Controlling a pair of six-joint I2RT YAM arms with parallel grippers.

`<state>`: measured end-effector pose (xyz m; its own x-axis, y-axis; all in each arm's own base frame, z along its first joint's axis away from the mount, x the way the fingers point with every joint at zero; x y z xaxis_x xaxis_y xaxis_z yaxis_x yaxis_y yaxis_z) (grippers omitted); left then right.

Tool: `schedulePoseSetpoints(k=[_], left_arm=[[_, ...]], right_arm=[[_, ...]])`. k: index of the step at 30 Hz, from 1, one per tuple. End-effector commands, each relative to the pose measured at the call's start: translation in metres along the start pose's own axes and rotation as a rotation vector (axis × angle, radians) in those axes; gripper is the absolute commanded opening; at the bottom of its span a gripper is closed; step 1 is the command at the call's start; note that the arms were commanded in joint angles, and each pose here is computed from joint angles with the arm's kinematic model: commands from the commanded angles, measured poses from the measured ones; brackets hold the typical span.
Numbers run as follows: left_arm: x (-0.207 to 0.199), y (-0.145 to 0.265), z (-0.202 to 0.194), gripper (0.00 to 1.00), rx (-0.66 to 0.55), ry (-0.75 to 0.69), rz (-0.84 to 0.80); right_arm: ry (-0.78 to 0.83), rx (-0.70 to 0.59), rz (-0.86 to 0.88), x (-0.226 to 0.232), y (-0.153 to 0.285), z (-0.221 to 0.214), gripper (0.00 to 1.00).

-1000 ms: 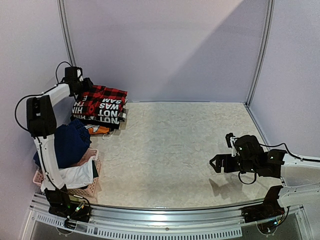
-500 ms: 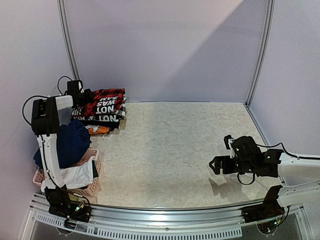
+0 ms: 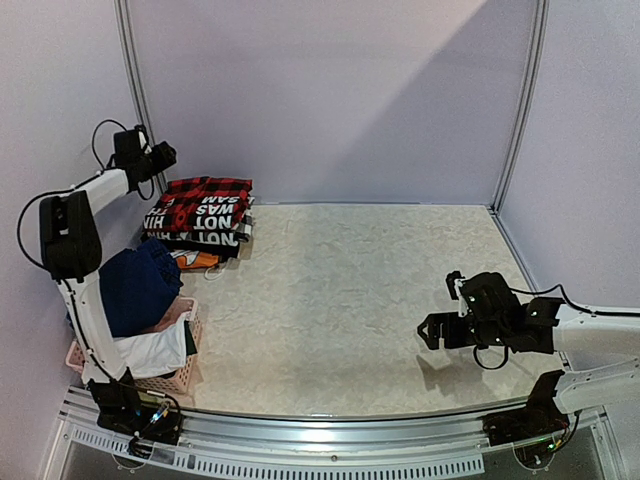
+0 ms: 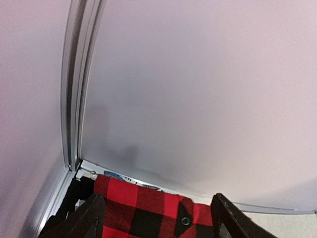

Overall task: Fold and stack the mixed laundry pile
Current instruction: Place the square-folded shirt at the corner of the board, then pick up the crumpled T-shirt from the bin.

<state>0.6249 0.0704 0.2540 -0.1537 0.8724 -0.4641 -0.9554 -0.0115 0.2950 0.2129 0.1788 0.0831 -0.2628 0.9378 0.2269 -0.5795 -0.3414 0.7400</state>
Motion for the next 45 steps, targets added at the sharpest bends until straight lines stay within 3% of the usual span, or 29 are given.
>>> schedulePoseSetpoints(k=[1,7,13,17,21,31,36,42,45], left_arm=[[-0.036,0.048,0.03,0.76,-0.059,-0.073,0.045],[-0.045,0.11,0.019,0.78,-0.029,-0.082,0.183],[-0.076,0.181,-0.015,0.8,0.055,-0.284,0.284],[-0.081,0.216,-0.045,0.8,0.132,-0.345,0.285],[-0.086,0.251,-0.081,0.73,0.244,-0.41,0.265],[-0.077,0.317,-0.174,0.63,0.449,-0.507,0.249],[-0.053,0.343,-0.217,0.62,0.582,-0.533,0.353],[-0.045,0.375,-0.255,0.61,0.685,-0.569,0.393],[-0.037,0.388,-0.264,0.56,0.7,-0.557,0.402]], right_arm=[[0.005,-0.026,0.018,0.006,0.003,0.01,0.99],[0.006,-0.029,0.041,0.009,0.004,0.01,0.99],[0.003,-0.03,0.062,0.012,0.004,0.009,0.99],[0.005,-0.031,0.075,0.015,0.003,0.01,0.99],[0.003,-0.024,0.089,0.018,0.003,0.009,0.99],[-0.002,-0.015,0.119,0.022,0.002,0.007,0.99],[-0.005,-0.013,0.12,0.022,0.002,0.006,0.99],[-0.005,-0.015,0.118,0.021,0.002,0.006,0.99],[-0.007,-0.018,0.121,0.021,0.003,0.006,0.99]])
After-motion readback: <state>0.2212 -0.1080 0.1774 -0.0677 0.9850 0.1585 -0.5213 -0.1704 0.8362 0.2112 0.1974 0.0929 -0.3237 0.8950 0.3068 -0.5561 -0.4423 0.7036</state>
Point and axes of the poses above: each gripper's point midway between its finger pads, its own y axis back along the fingers, its own x axis along the line the jaws close on, z = x × y, the point moved 1 cm from there along y, back along the fingers, and after that the axes turned 5 degrees about y, right-handed, at the moved point
